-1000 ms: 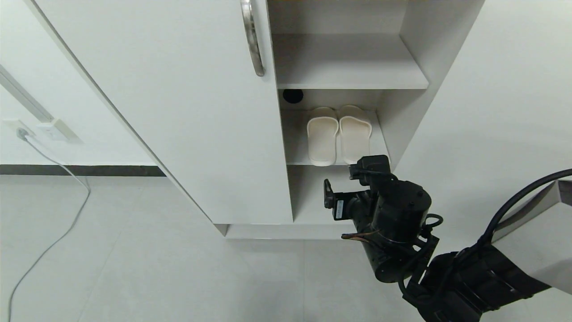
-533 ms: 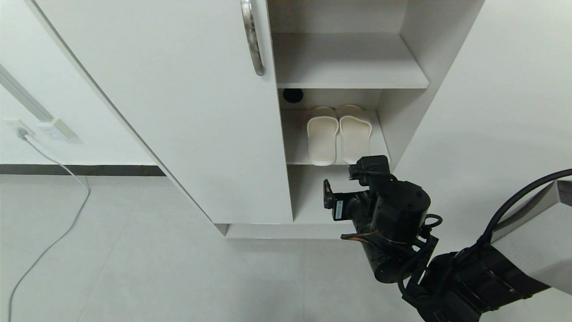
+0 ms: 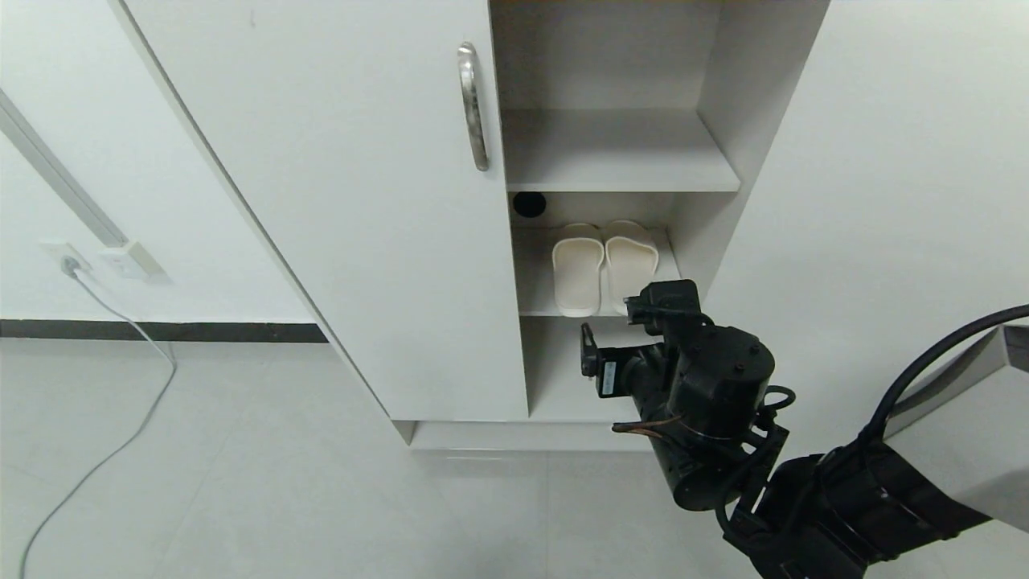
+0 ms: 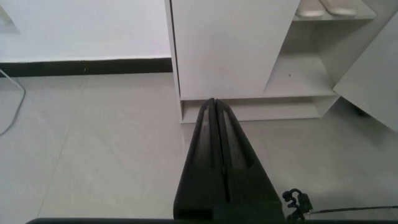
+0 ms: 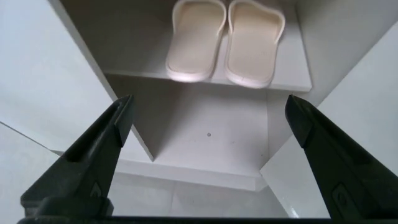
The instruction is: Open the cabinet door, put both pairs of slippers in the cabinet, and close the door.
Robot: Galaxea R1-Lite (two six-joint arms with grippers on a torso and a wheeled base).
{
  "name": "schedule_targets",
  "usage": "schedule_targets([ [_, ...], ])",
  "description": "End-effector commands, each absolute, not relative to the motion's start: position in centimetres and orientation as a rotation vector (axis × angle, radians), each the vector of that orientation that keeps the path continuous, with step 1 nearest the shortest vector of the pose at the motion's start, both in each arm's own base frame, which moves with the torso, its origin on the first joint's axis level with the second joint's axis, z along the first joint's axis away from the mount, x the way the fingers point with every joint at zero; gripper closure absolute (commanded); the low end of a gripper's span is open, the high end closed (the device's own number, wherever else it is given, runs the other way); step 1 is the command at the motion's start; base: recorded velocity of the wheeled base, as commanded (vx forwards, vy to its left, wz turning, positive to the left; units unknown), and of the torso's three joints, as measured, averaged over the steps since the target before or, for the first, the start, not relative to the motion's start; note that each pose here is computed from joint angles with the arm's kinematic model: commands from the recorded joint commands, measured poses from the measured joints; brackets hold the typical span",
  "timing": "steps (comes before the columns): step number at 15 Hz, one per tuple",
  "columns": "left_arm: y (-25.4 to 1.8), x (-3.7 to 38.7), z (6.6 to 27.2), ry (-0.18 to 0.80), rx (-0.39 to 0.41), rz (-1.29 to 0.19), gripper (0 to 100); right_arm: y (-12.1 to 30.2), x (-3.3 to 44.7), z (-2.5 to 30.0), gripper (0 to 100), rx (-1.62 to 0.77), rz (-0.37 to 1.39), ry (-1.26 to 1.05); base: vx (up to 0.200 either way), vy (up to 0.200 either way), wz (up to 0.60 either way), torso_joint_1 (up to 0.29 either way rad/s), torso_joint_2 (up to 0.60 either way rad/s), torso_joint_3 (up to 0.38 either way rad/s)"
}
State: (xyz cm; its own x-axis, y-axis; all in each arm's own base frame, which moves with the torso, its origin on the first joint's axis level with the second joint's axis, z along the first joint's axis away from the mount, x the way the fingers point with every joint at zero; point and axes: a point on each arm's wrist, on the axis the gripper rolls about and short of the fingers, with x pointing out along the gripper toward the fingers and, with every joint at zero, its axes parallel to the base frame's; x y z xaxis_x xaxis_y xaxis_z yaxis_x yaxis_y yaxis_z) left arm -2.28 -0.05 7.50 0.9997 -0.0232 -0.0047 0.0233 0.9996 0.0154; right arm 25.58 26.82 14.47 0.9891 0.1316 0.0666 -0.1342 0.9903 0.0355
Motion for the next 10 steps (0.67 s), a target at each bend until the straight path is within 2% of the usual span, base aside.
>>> schedule_targets([
  [1,-0.05,-2.28,7.5,0.004,0.015,-0.023,100,26.88,25.51,14.43,0,0.039,0.136,-0.064,0.0,0.0,0.0,0.002,0.0,0.193],
  [10,-0.05,-2.28,7.5,0.004,0.015,-0.023,100,26.85,25.49,14.44,0,0.036,0.134,-0.063,0.0,0.0,0.0,0.001,0.0,0.203],
])
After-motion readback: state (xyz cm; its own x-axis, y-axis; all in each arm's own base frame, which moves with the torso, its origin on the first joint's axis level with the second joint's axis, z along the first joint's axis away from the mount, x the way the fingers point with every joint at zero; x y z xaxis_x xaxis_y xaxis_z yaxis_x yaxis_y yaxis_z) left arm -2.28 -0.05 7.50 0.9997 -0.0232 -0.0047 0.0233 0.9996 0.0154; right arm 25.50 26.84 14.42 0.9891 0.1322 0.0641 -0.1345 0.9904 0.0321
